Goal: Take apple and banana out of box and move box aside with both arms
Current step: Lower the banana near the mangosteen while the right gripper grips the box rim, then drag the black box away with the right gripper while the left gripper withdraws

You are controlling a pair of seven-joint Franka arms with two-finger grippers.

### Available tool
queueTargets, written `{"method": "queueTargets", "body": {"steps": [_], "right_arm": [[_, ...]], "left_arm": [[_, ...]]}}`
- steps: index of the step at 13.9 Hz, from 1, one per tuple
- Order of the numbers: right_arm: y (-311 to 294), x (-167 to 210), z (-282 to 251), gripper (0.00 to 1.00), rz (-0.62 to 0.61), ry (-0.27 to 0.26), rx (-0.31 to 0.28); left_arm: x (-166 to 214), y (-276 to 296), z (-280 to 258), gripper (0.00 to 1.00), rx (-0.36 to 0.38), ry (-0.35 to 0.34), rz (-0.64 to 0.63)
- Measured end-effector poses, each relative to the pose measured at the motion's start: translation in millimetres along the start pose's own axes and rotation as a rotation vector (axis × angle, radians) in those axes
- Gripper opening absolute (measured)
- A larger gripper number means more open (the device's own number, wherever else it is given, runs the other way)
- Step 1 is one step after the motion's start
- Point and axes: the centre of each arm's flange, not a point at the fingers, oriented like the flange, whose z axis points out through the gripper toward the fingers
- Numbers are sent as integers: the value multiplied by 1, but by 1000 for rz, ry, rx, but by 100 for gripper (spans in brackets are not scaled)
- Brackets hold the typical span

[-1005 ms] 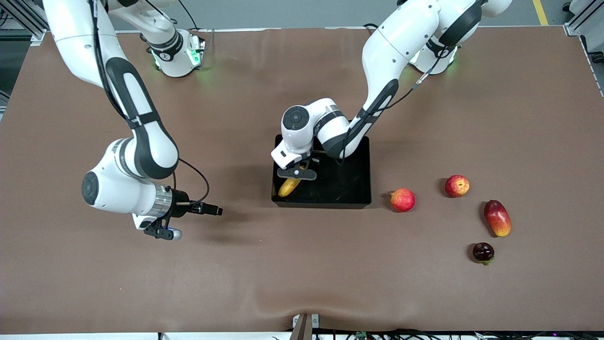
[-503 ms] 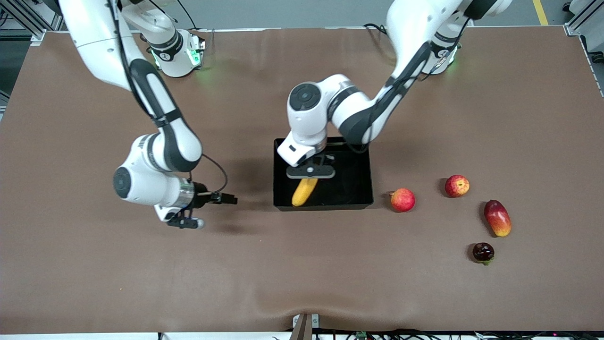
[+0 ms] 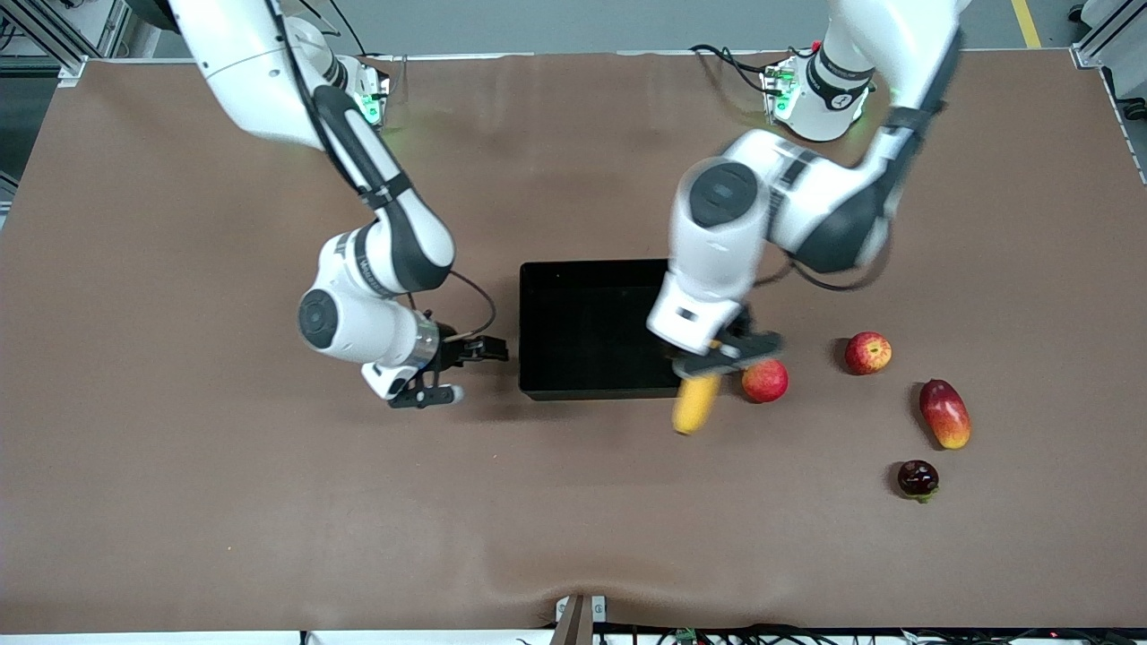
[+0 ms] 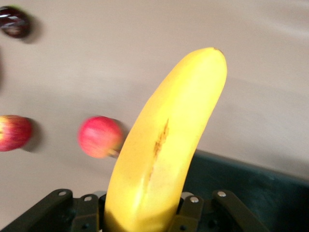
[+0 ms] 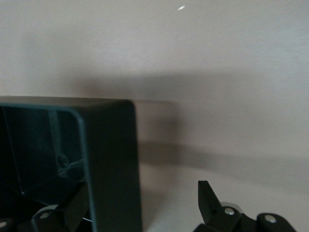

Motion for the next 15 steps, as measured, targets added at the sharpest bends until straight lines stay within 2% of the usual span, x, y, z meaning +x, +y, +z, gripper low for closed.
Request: {"method": "queueTargets", "body": {"steps": [3, 6, 11, 14, 15], "right_arm": [[-28, -8, 8, 100, -45, 58, -6], [-43, -20, 24, 100, -60, 63, -16], [-31, -23, 40, 48, -50, 41, -39], [-30, -24, 45, 16, -51, 75, -45], [-29, -23, 44, 7, -47, 84, -48]], "left_arm": [[51, -70, 45, 7, 35, -40, -122], [93, -125, 100, 7, 15, -56, -223], [126, -180, 199, 7, -33, -28, -286], [127, -189, 236, 7, -77, -22, -306], [125, -188, 246, 10, -80, -29, -306]]}}
